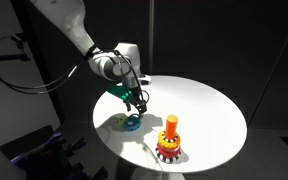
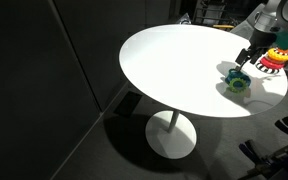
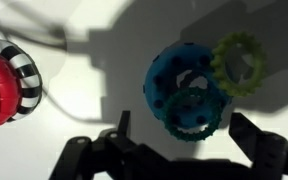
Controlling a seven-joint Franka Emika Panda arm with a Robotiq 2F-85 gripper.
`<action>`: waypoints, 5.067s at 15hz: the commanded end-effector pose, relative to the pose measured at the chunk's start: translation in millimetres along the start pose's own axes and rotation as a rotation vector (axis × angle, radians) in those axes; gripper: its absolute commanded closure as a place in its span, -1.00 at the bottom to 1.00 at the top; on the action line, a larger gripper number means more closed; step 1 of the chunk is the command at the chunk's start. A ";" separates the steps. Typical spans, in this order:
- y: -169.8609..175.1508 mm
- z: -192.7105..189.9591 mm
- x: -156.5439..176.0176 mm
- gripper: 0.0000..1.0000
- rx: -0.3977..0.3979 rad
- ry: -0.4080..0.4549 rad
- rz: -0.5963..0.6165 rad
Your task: Pick up the green ring and put it on the ring holder
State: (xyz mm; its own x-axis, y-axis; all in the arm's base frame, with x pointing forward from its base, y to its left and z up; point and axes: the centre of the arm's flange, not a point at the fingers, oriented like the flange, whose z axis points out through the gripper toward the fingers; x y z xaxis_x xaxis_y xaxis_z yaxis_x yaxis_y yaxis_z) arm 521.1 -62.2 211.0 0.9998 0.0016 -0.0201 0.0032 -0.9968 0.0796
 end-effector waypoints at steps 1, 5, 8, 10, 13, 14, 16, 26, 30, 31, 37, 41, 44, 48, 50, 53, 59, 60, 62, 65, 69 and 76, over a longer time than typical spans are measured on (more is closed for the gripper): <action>-5.5 8.2 12.8 -1.00 -0.024 0.002 0.000; -10.5 17.1 15.3 -1.00 -0.023 -0.009 -0.011; -13.2 22.1 16.9 -1.00 -0.023 -0.015 -0.018; -14.0 24.8 17.7 -1.00 -0.025 -0.019 -0.019; -14.9 28.3 18.4 -1.00 -0.028 -0.024 -0.023; -15.1 29.2 18.6 -1.00 -0.029 -0.025 -0.024; -15.2 30.8 19.4 -1.00 -0.030 -0.027 -0.025; -12.2 41.8 20.7 -0.32 -0.027 -0.041 -0.014; -10.5 32.9 21.7 0.08 -0.023 -0.031 -0.003; -10.0 30.1 21.6 0.08 -0.023 -0.030 0.001; 1.7 -0.5 22.2 0.08 -0.032 -0.007 0.034; 16.5 -29.3 20.9 0.08 -0.038 0.016 0.061; 27.9 -48.5 18.1 0.08 -0.041 0.019 0.076; 47.8 -71.3 10.6 0.08 -0.047 0.008 0.105; 61.3 -80.0 6.4 0.08 -0.051 0.003 0.125; 83.9 -92.2 -0.3 0.08 -0.049 0.002 0.164; 125.3 -114.3 -17.2 0.08 -0.048 0.012 0.241; 131.3 -117.7 -20.0 0.08 -0.049 0.014 0.252; 143.8 -122.6 -25.6 0.08 -0.051 0.015 0.277; 162.5 -127.5 -32.6 0.08 -0.052 0.018 0.316; 186.8 -126.5 -38.5 0.08 -0.055 0.026 0.368; 217.8 -120.6 -38.9 0.08 -0.049 0.019 0.435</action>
State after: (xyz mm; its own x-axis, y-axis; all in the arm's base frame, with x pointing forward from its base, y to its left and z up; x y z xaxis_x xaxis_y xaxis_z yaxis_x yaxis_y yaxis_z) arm 477.4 -256.4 344.5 0.9190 -0.3918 0.0436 -0.3942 -0.9115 0.1175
